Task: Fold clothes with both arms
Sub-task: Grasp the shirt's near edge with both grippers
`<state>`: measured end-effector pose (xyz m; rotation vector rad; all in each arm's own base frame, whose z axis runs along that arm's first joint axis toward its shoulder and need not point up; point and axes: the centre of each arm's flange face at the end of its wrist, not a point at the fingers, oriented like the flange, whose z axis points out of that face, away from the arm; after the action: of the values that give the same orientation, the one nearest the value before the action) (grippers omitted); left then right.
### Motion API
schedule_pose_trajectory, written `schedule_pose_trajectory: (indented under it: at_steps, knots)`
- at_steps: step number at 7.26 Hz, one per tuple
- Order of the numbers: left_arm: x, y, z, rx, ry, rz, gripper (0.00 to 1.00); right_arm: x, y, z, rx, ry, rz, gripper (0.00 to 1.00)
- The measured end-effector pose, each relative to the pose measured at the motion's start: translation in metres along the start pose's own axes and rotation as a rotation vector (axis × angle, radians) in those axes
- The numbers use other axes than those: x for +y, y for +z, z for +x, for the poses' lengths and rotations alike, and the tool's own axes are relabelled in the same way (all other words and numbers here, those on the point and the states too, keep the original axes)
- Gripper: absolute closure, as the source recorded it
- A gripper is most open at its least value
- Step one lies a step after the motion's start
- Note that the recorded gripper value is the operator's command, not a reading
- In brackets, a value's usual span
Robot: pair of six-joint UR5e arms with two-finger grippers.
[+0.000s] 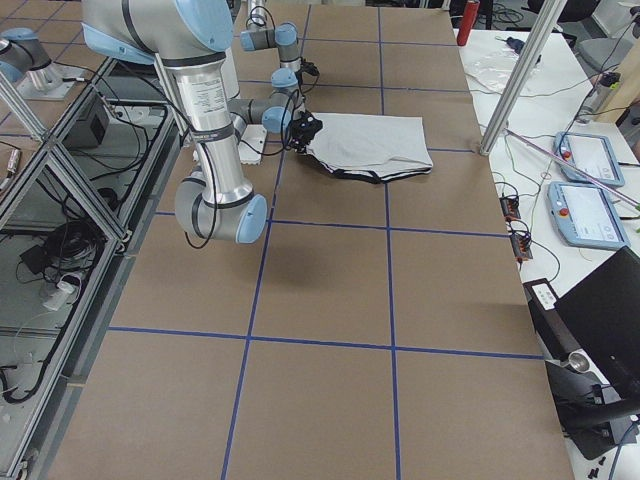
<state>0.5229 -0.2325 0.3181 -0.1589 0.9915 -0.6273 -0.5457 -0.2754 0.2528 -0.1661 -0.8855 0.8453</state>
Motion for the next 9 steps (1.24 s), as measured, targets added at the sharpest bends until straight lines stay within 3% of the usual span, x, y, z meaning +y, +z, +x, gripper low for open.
schedule_pose_trajectory:
  at_steps: [2,4,6,9]
  knots:
    - [0.009,-0.03,0.013,0.048,0.002,-0.039,1.0,0.002,-0.009,0.007,-0.004,-0.006,-0.018,1.0]
    - [0.021,-0.088,0.028,0.091,0.004,-0.108,1.0,0.005,-0.039,0.036,0.004,-0.015,-0.085,1.0]
    - [0.022,-0.135,0.04,0.13,0.006,-0.155,1.0,0.003,-0.073,0.04,-0.021,0.008,-0.145,1.0]
    - [-0.04,-0.156,0.092,0.203,0.049,-0.04,1.0,-0.057,-0.092,-0.011,-0.107,0.089,-0.085,1.0]
